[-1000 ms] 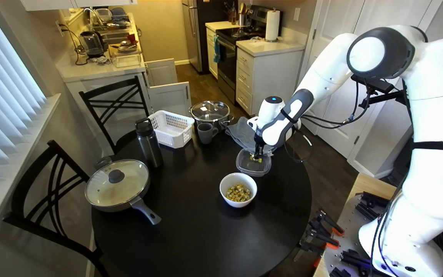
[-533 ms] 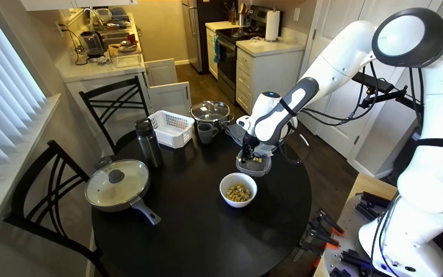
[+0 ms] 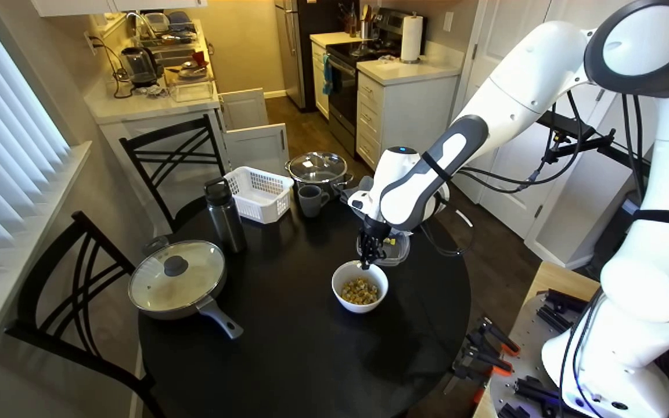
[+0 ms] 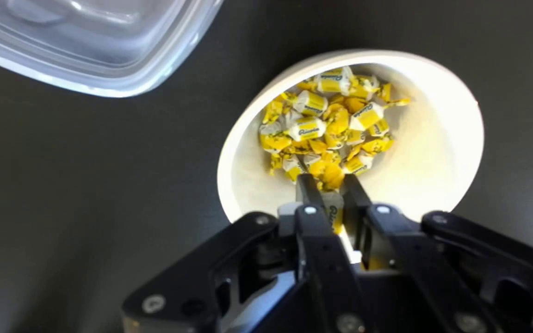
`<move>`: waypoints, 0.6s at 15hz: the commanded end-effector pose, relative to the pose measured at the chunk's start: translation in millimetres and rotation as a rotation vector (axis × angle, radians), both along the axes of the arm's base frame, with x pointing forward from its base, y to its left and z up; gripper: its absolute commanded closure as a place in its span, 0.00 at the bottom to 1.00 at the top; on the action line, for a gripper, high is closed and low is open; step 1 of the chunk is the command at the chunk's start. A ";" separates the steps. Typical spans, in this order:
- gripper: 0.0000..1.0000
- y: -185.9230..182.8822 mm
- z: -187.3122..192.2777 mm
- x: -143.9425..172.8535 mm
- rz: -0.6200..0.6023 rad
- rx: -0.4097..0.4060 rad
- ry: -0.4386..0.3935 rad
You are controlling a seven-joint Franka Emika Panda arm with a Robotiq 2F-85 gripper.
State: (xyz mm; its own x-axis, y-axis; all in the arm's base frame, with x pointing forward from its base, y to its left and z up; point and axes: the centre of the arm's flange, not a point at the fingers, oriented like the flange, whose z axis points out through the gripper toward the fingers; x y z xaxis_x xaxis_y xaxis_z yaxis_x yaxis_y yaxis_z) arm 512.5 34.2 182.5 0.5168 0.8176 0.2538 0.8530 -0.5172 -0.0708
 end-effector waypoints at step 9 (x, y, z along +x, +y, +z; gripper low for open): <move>0.04 -68.9 29.5 2.1 -0.144 -0.212 -0.111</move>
State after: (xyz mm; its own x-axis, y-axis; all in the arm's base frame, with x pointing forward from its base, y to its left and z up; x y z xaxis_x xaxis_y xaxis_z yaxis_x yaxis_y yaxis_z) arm 517.4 -7.8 210.3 0.5538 0.8088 0.1978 0.8168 -0.5738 0.0595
